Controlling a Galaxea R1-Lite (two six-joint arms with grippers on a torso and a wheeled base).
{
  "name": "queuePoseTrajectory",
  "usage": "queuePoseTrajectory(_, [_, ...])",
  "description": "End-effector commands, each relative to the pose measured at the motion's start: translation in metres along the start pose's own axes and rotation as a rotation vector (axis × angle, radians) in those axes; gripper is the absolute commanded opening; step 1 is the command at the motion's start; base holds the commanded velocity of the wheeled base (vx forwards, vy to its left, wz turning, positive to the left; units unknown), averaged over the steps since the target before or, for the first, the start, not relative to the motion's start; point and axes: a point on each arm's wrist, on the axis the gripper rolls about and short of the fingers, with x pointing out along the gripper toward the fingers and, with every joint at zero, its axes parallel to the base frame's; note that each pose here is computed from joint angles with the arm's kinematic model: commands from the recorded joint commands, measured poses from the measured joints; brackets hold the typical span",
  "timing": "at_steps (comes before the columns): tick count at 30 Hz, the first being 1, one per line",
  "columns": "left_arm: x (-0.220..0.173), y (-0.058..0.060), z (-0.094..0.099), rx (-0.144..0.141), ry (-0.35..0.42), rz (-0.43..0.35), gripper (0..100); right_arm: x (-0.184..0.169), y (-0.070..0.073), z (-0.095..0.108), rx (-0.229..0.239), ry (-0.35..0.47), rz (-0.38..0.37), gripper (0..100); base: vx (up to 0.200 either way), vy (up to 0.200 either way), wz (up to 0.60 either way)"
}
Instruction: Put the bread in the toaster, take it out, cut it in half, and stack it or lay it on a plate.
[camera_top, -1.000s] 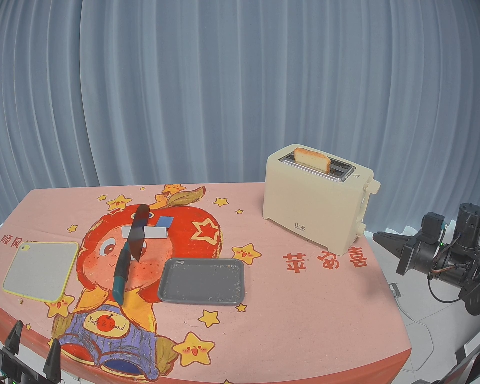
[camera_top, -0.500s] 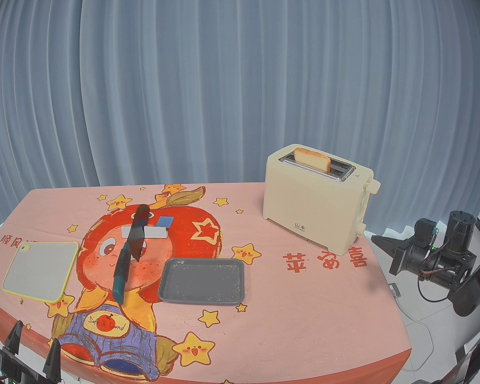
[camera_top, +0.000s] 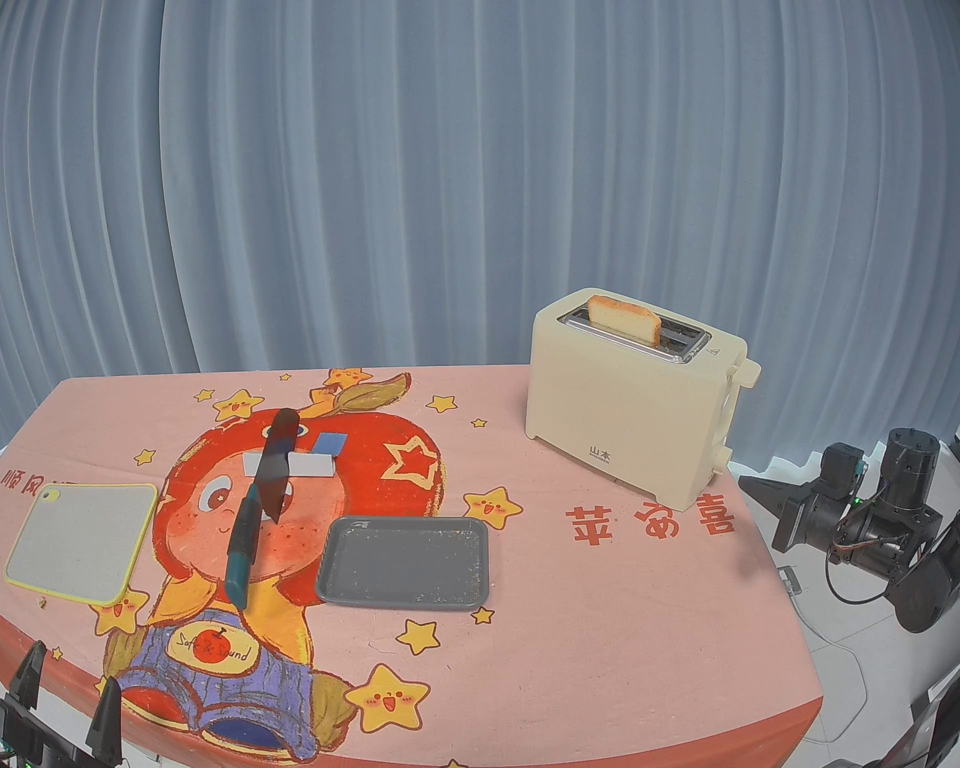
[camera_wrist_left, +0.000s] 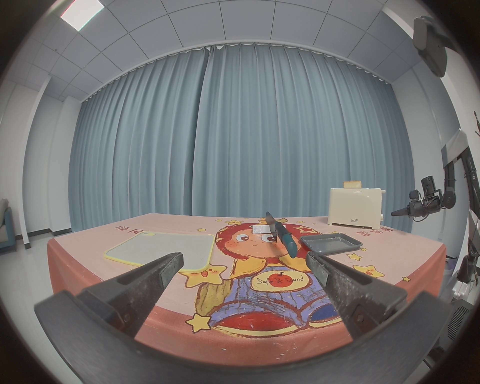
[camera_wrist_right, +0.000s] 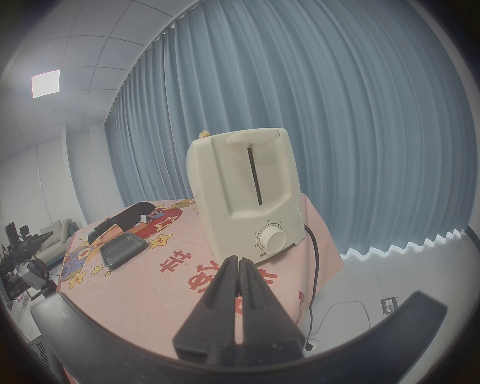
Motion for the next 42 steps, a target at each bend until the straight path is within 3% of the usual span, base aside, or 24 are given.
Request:
queuePoseTrajectory(1, [0.001,0.000,-0.005,0.001,0.019,0.001,100,0.002,-0.001,-0.002,0.003,0.008,0.000,0,0.000,0.000,0.00])
queuePoseTrajectory(20, [0.001,0.000,-0.005,-0.001,0.019,0.001,100,0.005,-0.001,-0.007,0.008,0.028,-0.016,0,0.000,0.000,0.00])
queuePoseTrajectory(29, [0.001,0.000,-0.005,0.001,0.019,0.001,100,0.015,-0.006,-0.018,0.031,0.077,-0.028,0,0.000,0.000,0.00])
queuePoseTrajectory(33, [0.001,0.000,-0.005,0.001,0.019,0.001,100,0.020,-0.010,-0.020,0.026,0.068,-0.097,0,0.000,0.000,0.00])
queuePoseTrajectory(42, [0.001,0.000,-0.005,0.001,0.019,0.001,100,0.033,-0.011,-0.029,0.011,0.044,-0.124,0,0.000,0.000,0.00])
